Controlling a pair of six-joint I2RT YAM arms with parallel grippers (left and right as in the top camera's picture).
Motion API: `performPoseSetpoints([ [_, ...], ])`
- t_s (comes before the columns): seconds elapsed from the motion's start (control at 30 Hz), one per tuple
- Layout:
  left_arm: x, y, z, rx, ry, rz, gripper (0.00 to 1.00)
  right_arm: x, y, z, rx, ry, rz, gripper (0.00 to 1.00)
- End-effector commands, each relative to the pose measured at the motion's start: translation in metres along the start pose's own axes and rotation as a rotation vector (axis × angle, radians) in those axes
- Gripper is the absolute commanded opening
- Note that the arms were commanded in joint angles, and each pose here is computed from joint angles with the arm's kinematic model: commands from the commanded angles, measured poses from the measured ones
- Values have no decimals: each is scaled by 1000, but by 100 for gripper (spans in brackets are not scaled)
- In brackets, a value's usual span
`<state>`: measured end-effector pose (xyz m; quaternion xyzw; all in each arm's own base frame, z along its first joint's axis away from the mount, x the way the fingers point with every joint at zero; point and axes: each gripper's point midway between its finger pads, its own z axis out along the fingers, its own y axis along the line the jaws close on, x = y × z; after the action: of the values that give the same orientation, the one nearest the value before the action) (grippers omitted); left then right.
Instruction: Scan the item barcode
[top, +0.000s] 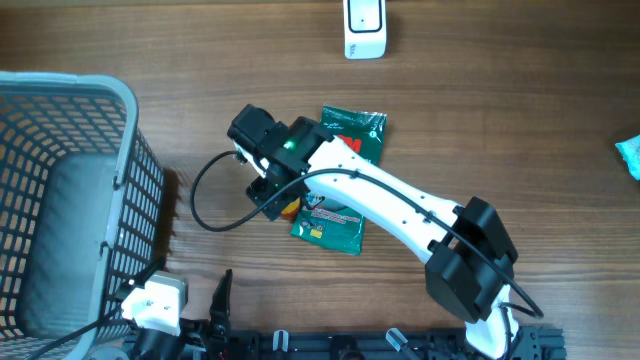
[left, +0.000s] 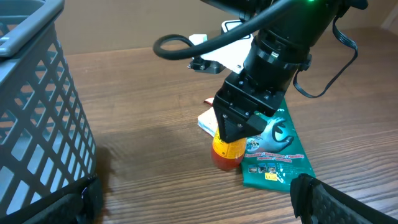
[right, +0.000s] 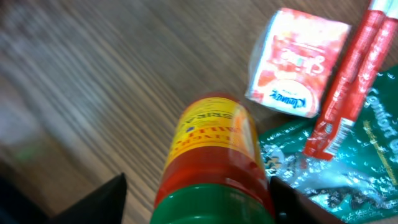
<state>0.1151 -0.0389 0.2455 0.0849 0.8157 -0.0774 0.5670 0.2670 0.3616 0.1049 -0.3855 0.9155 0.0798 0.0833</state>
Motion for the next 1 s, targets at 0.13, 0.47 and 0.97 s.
performPoseSetpoints([
  [0.13,-2,-2,-2,10,-14,1,100,0,-18,5,88,9,114,52],
  [0.47,-2,-2,-2,10,-14,1,100,-13,-46,-37,81,-79,343,43],
  [0.97,-2,-2,-2,10,-14,1,100,66,-231,-158,302,-236,1121,44],
])
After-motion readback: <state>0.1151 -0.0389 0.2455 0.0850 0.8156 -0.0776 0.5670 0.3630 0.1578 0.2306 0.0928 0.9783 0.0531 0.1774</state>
